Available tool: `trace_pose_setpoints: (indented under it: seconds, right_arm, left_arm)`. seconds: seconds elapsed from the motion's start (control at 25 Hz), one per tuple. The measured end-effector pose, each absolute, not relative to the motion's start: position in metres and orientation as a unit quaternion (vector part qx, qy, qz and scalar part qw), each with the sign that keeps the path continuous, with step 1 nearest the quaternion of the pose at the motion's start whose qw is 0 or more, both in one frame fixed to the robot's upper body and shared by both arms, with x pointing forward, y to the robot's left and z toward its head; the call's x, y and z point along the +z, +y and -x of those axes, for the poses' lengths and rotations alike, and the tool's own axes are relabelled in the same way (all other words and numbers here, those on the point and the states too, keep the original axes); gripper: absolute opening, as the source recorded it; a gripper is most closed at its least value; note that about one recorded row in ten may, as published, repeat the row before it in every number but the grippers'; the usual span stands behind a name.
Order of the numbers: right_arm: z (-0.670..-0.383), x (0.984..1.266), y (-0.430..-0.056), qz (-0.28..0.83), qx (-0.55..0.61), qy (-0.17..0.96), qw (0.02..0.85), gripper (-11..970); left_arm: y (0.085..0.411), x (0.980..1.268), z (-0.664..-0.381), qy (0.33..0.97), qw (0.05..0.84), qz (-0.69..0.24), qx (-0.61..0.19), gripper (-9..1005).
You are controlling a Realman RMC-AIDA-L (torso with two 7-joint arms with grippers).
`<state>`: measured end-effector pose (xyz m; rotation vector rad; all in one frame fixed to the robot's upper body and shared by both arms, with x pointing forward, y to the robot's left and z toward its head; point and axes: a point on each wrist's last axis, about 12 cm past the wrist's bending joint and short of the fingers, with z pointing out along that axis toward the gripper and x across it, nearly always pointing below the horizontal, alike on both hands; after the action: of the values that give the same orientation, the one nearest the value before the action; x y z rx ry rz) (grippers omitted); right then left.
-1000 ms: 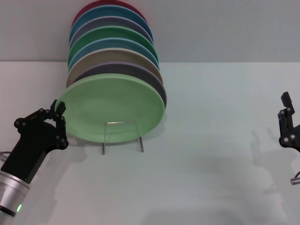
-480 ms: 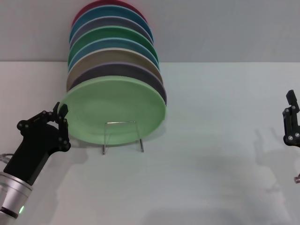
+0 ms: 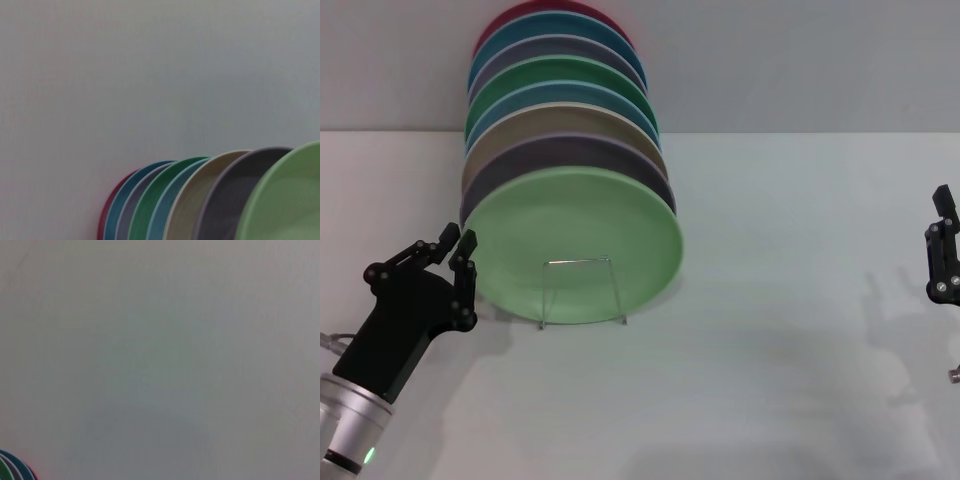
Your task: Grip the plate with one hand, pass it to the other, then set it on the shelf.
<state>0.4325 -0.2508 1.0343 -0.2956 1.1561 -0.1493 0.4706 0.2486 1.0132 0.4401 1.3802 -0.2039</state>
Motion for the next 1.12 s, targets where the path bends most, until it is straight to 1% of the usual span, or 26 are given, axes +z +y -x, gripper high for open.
trace_pose_setpoints:
  seconds: [0.08, 0.16, 0.2, 0.32, 0.36, 0.56, 0.68, 0.76, 0.8, 0.96, 1.12]
  right_arm:
    - [-0.433, 1.034, -0.252, 0.140, -0.073, 0.544, 0.824, 349]
    - [-0.435, 1.035, -0.255, 0.134, -0.077, 0.543, 0.825, 354]
    - [-0.435, 1.035, -0.255, 0.134, -0.077, 0.543, 0.825, 359]
    - [-0.437, 1.036, -0.260, 0.117, -0.079, 0.545, 0.827, 374]
    - [-0.439, 1.037, -0.266, 0.099, -0.077, 0.546, 0.828, 379]
    - [-0.447, 1.036, -0.279, 0.079, -0.068, 0.553, 0.826, 404]
    - [-0.452, 1.034, -0.284, 0.077, -0.050, 0.562, 0.822, 420]
    - [-0.461, 1.032, -0.291, 0.071, -0.019, 0.577, 0.813, 430]
    - [-0.461, 1.032, -0.291, 0.071, -0.019, 0.577, 0.813, 435]
    - [-0.475, 1.035, -0.301, 0.064, 0.018, 0.584, 0.809, 455]
    - [-0.479, 1.038, -0.304, 0.062, 0.017, 0.579, 0.813, 483]
  left_arm:
    - [0.249, 1.014, -0.469, 0.627, 0.747, -0.199, -0.095, 114]
    - [0.253, 1.016, -0.458, 0.613, 0.762, -0.186, -0.097, 126]
    - [0.253, 1.016, -0.458, 0.613, 0.762, -0.186, -0.097, 137]
    - [0.260, 1.020, -0.442, 0.592, 0.782, -0.169, -0.096, 172]
    - [0.264, 1.022, -0.431, 0.579, 0.794, -0.159, -0.094, 183]
    - [0.273, 1.025, -0.425, 0.569, 0.806, -0.137, -0.092, 240]
    - [0.277, 1.026, -0.427, 0.569, 0.808, -0.120, -0.094, 487]
    - [0.286, 1.029, -0.432, 0.570, 0.812, -0.077, -0.095, 557]
    - [0.286, 1.029, -0.432, 0.570, 0.812, -0.077, -0.095, 592]
    - [0.300, 1.030, -0.440, 0.578, 0.810, -0.011, -0.096, 731]
    - [0.302, 1.028, -0.443, 0.586, 0.806, 0.005, -0.085, 869]
